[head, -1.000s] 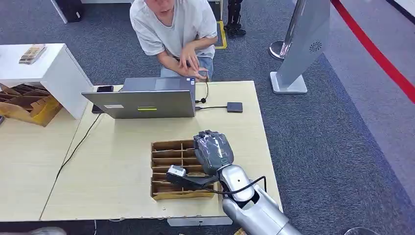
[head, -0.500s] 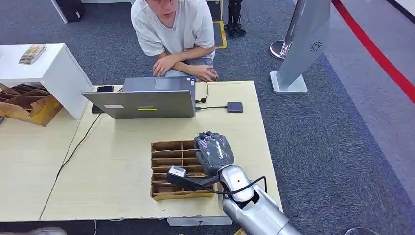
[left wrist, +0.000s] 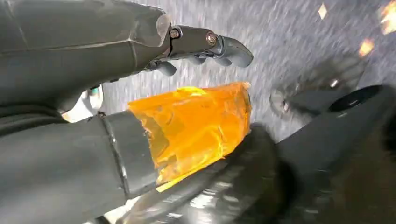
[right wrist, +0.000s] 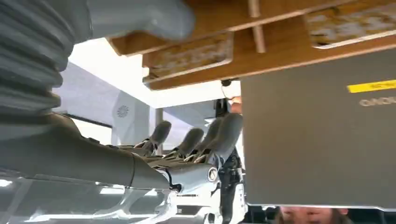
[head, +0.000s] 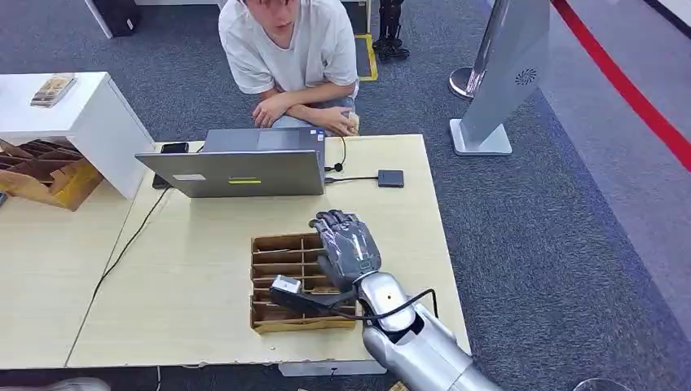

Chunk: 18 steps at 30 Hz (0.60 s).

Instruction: Pass the card to the sensor for recognition and then transmit it.

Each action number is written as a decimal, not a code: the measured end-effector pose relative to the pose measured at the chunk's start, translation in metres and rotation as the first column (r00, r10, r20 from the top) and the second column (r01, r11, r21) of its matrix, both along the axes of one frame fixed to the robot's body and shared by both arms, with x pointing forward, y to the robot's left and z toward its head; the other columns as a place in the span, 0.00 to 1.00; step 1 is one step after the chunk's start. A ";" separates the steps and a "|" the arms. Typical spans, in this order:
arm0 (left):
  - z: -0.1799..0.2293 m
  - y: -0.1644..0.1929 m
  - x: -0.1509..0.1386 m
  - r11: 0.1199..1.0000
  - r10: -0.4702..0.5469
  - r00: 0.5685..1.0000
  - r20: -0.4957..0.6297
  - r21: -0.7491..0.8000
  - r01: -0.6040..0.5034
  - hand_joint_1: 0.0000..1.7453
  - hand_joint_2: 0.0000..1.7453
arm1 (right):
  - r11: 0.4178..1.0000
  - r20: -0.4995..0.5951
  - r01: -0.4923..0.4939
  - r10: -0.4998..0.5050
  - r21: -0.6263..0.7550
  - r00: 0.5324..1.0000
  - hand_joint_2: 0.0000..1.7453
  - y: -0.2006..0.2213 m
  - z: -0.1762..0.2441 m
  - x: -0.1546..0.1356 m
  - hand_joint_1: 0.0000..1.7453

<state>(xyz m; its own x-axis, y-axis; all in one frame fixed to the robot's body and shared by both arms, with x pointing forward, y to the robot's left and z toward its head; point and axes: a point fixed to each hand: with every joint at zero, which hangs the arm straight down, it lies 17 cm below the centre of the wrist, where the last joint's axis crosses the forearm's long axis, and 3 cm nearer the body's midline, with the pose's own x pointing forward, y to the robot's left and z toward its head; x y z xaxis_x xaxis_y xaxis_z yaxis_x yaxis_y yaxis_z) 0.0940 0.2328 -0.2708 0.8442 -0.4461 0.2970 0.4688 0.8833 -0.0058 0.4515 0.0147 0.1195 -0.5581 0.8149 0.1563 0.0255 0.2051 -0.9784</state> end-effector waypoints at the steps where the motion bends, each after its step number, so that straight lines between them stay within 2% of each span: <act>1: -0.001 0.006 -0.008 1.000 0.023 1.000 -0.021 -0.015 -0.023 0.00 0.00 | 1.000 0.001 -0.008 0.008 0.003 1.000 1.00 0.004 0.002 0.000 0.82; 3: -0.001 0.015 -0.026 0.995 0.070 0.995 -0.071 -0.061 -0.074 0.00 0.00 | 1.000 0.000 -0.025 0.025 0.009 1.000 1.00 0.010 0.005 0.000 0.91; 7: 0.003 0.038 -0.065 0.977 0.149 0.974 -0.172 -0.127 -0.172 0.00 0.00 | 0.997 -0.006 -0.069 0.069 0.016 0.998 1.00 0.024 0.008 -0.002 1.00; 9: 0.004 0.053 -0.080 0.968 0.185 0.963 -0.198 -0.132 -0.213 0.00 0.00 | 0.996 -0.010 -0.091 0.091 0.022 0.996 1.00 0.030 0.008 -0.004 0.98; 11: 0.005 0.065 -0.089 0.963 0.211 0.955 -0.209 -0.121 -0.239 0.00 0.00 | 0.994 -0.012 -0.104 0.104 0.020 0.994 1.00 0.035 0.009 -0.004 1.00; 18: 0.006 0.074 -0.105 0.948 0.265 0.935 -0.235 -0.113 -0.297 0.00 0.00 | 0.990 -0.018 -0.137 0.137 0.013 0.990 1.00 0.048 0.008 -0.007 1.00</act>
<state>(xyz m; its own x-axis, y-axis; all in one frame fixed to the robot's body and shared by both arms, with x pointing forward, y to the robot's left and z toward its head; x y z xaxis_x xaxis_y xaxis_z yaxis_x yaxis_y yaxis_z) -0.0110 0.3071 -0.2647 0.9793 -0.1468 0.1390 0.1746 0.9607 -0.2158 0.4442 0.0626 0.1277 -0.6615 0.7288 0.1769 -0.0217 0.2172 -0.9759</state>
